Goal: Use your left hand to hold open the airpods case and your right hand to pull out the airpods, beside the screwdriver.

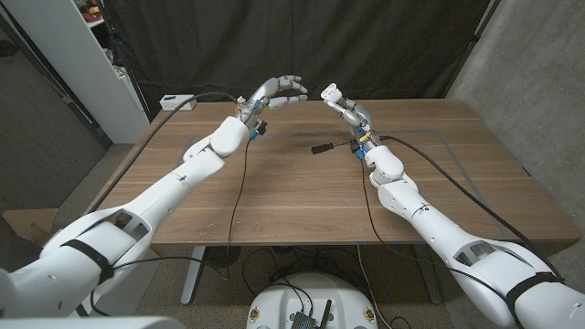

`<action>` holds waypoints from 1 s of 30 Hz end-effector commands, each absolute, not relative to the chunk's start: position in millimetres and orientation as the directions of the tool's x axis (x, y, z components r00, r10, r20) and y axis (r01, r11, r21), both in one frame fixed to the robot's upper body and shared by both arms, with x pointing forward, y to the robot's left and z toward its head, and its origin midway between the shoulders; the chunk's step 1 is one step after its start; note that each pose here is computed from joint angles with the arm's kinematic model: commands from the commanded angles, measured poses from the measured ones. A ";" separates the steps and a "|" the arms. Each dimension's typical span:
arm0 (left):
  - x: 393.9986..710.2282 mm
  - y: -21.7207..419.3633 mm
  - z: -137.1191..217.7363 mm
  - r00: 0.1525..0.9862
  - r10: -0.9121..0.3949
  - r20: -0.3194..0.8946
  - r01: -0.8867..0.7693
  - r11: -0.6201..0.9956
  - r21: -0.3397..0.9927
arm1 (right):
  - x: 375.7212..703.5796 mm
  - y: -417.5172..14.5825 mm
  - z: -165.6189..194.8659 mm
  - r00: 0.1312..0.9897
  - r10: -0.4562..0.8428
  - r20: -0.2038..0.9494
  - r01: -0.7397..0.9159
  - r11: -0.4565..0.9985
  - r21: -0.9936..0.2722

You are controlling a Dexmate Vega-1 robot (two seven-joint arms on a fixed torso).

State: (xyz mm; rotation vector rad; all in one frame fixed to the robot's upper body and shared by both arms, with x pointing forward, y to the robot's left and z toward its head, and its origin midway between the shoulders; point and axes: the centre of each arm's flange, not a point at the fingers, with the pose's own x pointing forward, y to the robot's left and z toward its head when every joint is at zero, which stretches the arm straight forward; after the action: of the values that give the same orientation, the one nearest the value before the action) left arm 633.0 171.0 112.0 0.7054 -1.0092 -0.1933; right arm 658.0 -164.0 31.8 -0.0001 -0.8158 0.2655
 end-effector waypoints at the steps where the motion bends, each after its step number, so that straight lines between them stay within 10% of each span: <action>1: 633.2 158.0 100.0 0.537 -0.413 0.736 -0.141 0.816 0.561 | 641.2 -150.8 27.2 0.615 0.201 0.762 -0.113 0.980 -0.166; 30: 634.6 152.1 89.9 0.519 -0.448 0.728 -0.157 0.788 0.596 | 632.5 -122.7 30.4 0.603 0.253 0.757 -0.143 0.967 -0.209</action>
State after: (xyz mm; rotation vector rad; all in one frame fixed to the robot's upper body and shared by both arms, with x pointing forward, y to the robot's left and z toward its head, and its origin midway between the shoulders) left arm 635.7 151.8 92.5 0.6256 -1.0254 -0.2091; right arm 636.4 -131.6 30.0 -0.1326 -0.8898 0.2034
